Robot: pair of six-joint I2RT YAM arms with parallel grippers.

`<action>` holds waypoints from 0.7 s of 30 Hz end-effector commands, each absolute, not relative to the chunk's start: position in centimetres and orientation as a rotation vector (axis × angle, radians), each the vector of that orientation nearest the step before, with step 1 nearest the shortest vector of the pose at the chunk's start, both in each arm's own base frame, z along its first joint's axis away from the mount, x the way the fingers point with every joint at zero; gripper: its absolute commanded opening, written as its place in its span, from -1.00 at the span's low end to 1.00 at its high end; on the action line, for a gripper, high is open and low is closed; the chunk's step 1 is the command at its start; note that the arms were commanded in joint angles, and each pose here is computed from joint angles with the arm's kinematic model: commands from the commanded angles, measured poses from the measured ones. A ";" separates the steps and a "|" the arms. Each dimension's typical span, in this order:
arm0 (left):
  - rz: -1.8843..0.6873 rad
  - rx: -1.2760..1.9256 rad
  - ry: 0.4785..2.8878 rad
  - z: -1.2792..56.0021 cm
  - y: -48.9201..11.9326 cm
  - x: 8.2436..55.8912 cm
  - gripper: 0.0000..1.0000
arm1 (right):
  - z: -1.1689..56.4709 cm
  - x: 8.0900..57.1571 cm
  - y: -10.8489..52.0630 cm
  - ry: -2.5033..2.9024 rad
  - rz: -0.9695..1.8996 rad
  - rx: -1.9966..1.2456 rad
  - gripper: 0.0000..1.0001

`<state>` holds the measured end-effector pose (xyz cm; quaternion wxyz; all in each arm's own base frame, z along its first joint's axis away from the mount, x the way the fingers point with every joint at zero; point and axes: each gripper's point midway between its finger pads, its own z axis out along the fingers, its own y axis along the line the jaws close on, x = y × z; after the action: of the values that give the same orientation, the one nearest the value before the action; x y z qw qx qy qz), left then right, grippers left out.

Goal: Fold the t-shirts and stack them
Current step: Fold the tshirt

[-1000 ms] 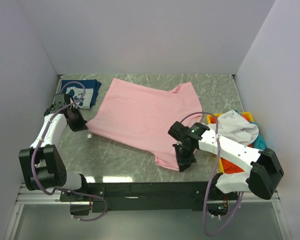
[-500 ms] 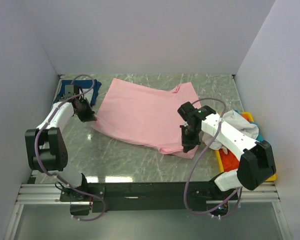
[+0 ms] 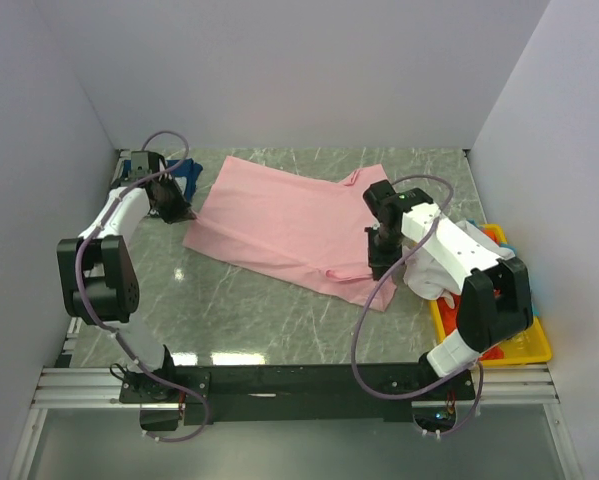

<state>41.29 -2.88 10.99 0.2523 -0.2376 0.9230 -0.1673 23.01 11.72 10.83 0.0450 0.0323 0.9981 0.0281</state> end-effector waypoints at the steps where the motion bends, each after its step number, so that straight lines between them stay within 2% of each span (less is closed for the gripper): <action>1: -0.498 -0.621 2.416 13.5 -3.1 44.3 -0.99 | 11.5 24.9 10.8 3.004 0.054 0.081 -1.00; 21: -0.525 -0.597 2.456 11.1 -3.1 49.3 -0.99 | 9.8 31.5 10.6 3.015 -0.010 0.033 -1.00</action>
<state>47.48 -3.00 9.49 0.2501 -0.2347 0.9211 -0.1844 29.63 10.88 9.27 0.0444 0.0200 0.9988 0.0028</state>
